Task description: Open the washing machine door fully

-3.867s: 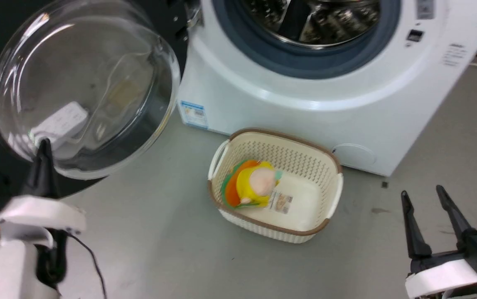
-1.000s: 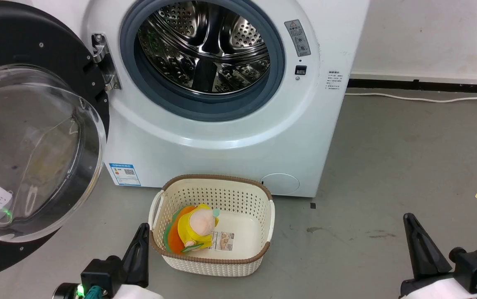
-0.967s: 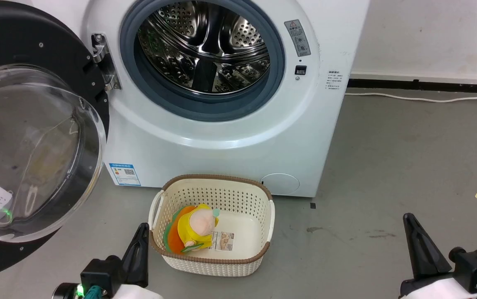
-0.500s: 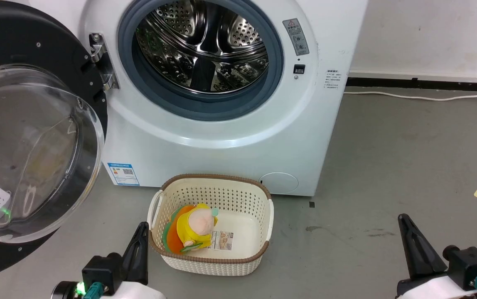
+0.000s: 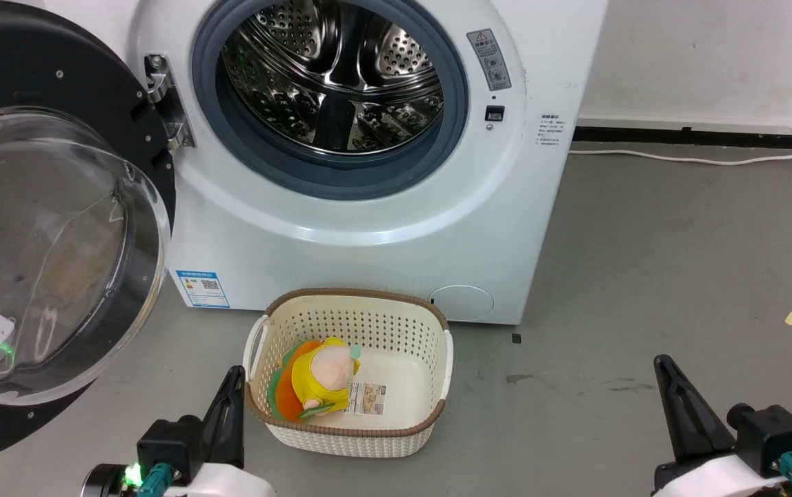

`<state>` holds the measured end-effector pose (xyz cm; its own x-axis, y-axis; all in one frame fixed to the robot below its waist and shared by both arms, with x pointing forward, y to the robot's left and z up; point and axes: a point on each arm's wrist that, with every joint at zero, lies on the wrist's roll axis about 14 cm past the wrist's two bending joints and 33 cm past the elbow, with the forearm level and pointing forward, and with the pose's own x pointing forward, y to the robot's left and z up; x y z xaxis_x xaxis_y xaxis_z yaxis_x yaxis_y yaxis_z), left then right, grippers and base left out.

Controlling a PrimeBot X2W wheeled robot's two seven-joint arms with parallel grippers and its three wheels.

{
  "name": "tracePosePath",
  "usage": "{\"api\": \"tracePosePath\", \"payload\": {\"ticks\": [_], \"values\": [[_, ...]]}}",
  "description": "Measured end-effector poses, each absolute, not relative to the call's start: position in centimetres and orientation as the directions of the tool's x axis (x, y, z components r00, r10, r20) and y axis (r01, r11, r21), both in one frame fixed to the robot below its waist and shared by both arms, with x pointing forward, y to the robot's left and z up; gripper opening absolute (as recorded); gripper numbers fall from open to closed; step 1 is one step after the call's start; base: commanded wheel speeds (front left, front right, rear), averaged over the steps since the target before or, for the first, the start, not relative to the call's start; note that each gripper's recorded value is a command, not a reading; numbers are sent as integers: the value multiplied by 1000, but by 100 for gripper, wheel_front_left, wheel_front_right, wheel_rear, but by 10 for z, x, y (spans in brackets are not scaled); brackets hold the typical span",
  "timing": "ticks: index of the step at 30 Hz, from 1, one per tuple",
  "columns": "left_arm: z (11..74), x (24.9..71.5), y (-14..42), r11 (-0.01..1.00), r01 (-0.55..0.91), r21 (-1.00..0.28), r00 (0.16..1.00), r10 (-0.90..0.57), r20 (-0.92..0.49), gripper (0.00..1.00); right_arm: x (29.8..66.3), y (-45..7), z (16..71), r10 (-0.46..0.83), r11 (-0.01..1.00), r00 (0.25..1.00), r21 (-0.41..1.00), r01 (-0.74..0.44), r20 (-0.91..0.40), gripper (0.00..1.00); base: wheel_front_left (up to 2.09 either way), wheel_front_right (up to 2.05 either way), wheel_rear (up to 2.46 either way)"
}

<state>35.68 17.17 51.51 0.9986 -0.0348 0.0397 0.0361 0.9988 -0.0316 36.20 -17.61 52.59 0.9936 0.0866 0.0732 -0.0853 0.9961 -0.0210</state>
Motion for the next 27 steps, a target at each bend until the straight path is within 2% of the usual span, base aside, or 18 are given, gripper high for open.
{"api": "tracePosePath", "payload": {"ticks": [27], "values": [[519,363,174,1000,26,1,999,-26,20,0,365,-170,524,103,994,994,-30,-102,34,0,0,0,0]]}}
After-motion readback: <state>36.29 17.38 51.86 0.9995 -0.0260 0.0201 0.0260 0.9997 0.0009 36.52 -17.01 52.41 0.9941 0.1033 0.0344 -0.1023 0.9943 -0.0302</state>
